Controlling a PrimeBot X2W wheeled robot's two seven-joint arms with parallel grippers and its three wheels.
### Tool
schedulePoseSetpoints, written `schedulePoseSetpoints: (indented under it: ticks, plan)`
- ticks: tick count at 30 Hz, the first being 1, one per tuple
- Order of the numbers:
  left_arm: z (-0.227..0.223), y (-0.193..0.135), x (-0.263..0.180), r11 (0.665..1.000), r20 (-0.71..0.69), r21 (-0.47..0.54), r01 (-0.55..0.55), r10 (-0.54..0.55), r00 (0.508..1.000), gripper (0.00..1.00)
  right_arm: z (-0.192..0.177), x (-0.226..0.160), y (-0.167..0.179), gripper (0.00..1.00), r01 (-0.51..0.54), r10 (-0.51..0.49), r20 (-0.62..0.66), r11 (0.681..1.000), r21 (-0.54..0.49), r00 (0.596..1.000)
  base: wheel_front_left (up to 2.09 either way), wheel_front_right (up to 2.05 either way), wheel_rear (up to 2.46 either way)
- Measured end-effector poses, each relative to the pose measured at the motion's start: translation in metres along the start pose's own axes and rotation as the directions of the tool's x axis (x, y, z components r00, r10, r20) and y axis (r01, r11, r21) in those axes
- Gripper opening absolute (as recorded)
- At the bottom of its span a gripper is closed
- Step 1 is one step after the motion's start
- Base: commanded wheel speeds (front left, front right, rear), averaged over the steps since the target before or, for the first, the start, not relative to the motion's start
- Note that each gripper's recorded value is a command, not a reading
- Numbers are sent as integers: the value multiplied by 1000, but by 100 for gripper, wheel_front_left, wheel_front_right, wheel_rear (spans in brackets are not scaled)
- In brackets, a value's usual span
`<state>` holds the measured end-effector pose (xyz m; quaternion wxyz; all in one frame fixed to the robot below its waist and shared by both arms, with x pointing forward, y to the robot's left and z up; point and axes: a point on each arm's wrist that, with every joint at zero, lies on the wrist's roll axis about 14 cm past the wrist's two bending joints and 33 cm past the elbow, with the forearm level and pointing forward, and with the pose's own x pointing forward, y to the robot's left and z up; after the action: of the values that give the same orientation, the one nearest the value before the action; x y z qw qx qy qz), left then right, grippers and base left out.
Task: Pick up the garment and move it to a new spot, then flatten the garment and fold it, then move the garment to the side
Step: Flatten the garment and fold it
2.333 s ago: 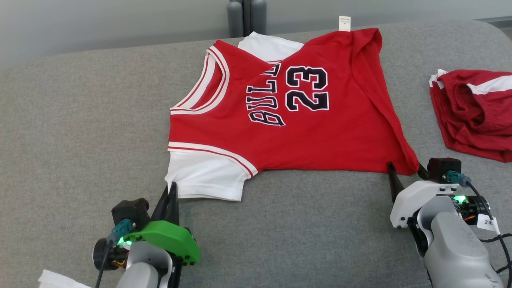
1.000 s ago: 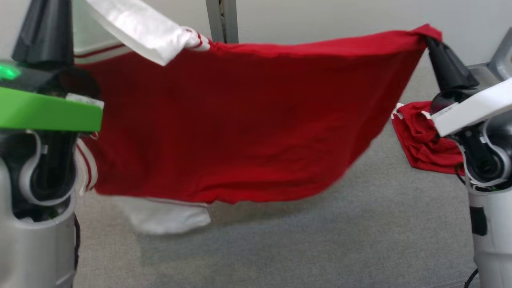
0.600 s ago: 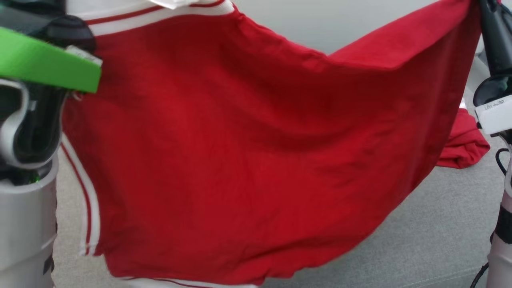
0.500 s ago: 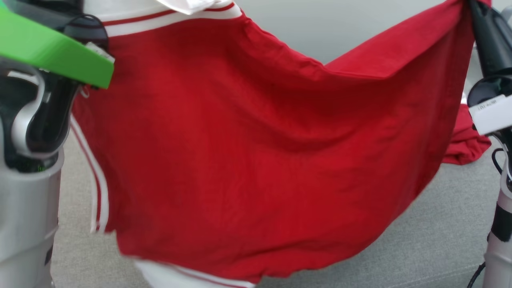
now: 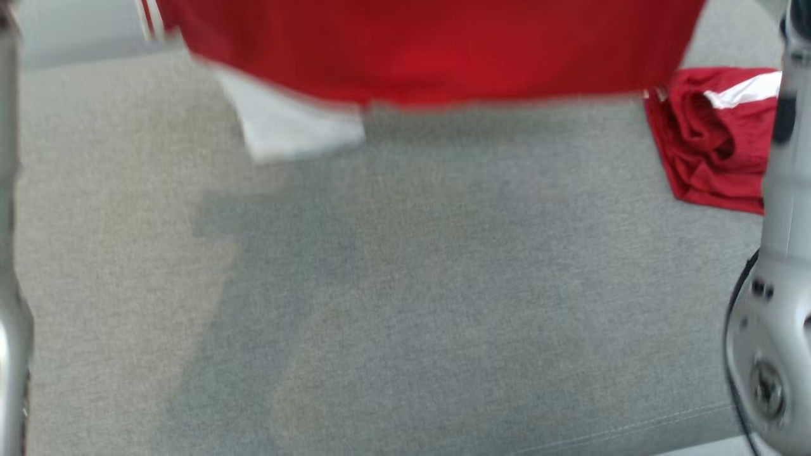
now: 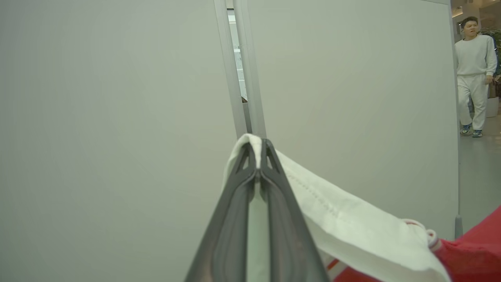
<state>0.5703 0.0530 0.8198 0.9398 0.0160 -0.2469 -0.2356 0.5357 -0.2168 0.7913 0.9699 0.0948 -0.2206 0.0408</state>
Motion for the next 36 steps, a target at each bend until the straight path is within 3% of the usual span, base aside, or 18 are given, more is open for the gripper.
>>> schedulePoseSetpoints:
  ticks: [4, 8, 14, 20, 26, 36]
  plan:
    - [-12, 14, 29, 999, 70, 7, -45, 45, 997, 0, -20, 41, -2, 0, 20, -18, 31, 998, -63, 999, 0, 0, 0]
    - [-73, 10, 34, 999, 3, -39, -28, 28, 1000, 0, -75, 56, -9, 0, 31, -35, -30, 992, -120, 999, 0, 0, 0]
    - [-188, 17, -10, 984, -159, -152, -88, 64, 985, 0, -208, 26, -23, 0, 44, -71, -276, 994, -105, 959, 0, 0, 0]
    - [-256, 13, -75, 959, -300, -235, -158, 83, 950, 0, -283, -15, -25, 0, 49, -80, -415, 995, -84, 906, 0, 0, 0]
    - [-273, 10, -127, 916, -349, -318, -244, 126, 928, 0, -303, -49, -27, 0, 76, -91, -469, 996, -50, 878, 0, 0, 0]
    - [-246, -7, -198, 859, -348, -397, -322, 184, 919, 0, -296, -110, -37, 0, 155, -132, -498, 988, 4, 857, 0, 0, 0]
